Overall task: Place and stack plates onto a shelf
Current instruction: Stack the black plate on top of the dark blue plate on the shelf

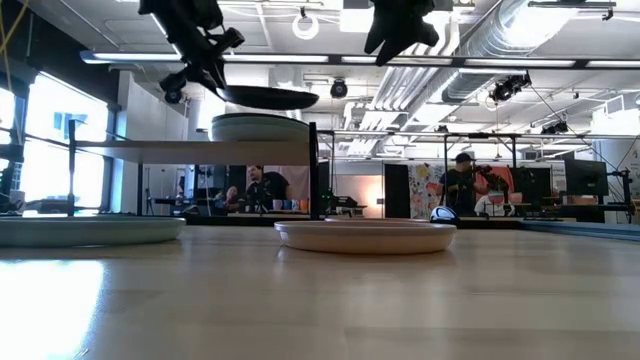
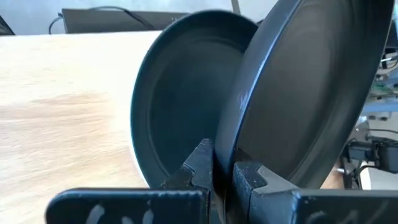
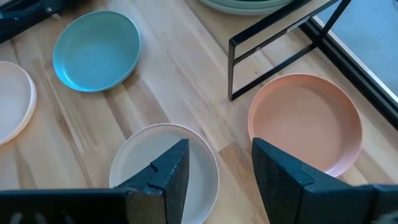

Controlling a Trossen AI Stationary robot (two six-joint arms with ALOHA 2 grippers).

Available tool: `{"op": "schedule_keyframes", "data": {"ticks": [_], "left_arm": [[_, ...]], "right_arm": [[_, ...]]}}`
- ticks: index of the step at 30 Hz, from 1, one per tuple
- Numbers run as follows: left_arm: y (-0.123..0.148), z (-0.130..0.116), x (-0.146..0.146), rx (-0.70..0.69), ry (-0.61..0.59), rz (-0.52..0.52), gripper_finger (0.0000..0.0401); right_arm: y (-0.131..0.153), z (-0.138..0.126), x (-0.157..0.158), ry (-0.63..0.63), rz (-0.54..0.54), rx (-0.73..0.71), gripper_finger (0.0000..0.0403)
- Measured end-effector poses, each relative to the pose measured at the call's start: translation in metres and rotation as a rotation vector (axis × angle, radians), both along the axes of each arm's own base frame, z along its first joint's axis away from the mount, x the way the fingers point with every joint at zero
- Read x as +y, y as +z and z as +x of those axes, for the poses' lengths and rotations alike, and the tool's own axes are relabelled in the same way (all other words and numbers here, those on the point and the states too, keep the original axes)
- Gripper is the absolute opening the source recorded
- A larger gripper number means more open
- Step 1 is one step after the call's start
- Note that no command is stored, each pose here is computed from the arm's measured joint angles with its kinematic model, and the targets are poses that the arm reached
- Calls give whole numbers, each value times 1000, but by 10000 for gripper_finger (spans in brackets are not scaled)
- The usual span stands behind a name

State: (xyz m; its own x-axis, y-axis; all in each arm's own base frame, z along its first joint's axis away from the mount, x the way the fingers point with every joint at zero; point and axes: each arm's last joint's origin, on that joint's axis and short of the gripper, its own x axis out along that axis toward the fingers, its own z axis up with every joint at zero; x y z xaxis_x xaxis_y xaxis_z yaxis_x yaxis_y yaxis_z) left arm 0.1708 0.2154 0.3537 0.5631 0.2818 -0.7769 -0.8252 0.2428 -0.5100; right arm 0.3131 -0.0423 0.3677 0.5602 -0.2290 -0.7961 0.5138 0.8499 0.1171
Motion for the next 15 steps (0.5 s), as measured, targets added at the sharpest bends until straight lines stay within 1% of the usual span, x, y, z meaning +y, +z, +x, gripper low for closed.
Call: {"op": "schedule_keyframes", "data": {"ticks": [15], "left_arm": [[-20, 10, 14, 42, 40, -79, 8]], "right_arm": [[0, 0, 0, 33, -12, 7, 154]]}}
